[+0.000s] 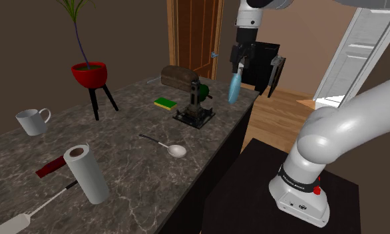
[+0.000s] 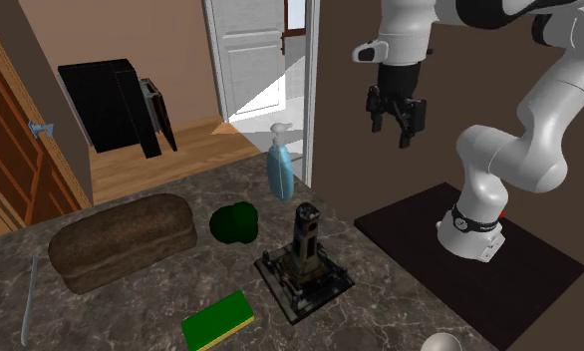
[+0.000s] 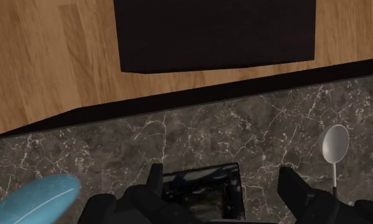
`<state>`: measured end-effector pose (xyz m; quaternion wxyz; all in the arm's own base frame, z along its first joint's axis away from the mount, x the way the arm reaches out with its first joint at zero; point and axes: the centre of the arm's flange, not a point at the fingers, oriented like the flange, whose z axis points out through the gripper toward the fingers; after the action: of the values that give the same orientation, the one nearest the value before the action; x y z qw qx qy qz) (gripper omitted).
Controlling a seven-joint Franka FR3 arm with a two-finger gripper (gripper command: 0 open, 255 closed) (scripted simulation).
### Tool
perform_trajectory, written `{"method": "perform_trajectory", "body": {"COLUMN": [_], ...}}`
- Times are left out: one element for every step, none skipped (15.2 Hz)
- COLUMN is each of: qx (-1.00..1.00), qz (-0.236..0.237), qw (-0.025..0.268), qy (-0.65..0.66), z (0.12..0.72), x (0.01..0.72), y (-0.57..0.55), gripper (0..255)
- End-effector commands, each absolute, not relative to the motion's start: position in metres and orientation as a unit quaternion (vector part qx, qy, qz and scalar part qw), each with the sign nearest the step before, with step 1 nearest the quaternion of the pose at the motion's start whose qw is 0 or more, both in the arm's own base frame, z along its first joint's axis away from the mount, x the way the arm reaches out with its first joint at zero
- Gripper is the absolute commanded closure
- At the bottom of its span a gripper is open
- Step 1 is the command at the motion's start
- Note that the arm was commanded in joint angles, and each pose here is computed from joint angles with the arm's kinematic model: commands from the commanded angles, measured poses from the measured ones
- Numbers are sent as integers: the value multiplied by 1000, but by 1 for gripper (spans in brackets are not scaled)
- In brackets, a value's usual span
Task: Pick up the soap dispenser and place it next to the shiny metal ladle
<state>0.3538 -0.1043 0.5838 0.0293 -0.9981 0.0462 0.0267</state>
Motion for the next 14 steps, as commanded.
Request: {"method": "perform_trajectory", "body": {"qx": [-998, -998, -998, -998, -997, -997, -997, -997, -997, -997, -996, -996, -996, -996], "qz": [24, 23, 22, 21, 20, 19, 18, 16, 15, 14, 13, 12, 11, 10], "qw": [32, 34, 35, 37, 39, 40, 42, 43, 45, 47, 48, 50, 52, 53], "qy": [50, 52, 54, 55, 57, 59, 61, 63, 65, 67, 69, 70, 72, 74], "z": [580, 578, 577, 575, 573, 572, 570, 568, 566, 564, 562, 561, 559, 557], "x": [364, 370, 376, 381, 387, 392, 398, 403, 409, 414, 419, 424, 430, 435], "y": [-131, -143, -155, -167, -179, -191, -204, -216, -228, -240, -253, -265, -277, -289], "gripper": [0, 0, 0, 0, 0, 0, 0, 0, 0, 0, 0, 0, 0, 0]}}
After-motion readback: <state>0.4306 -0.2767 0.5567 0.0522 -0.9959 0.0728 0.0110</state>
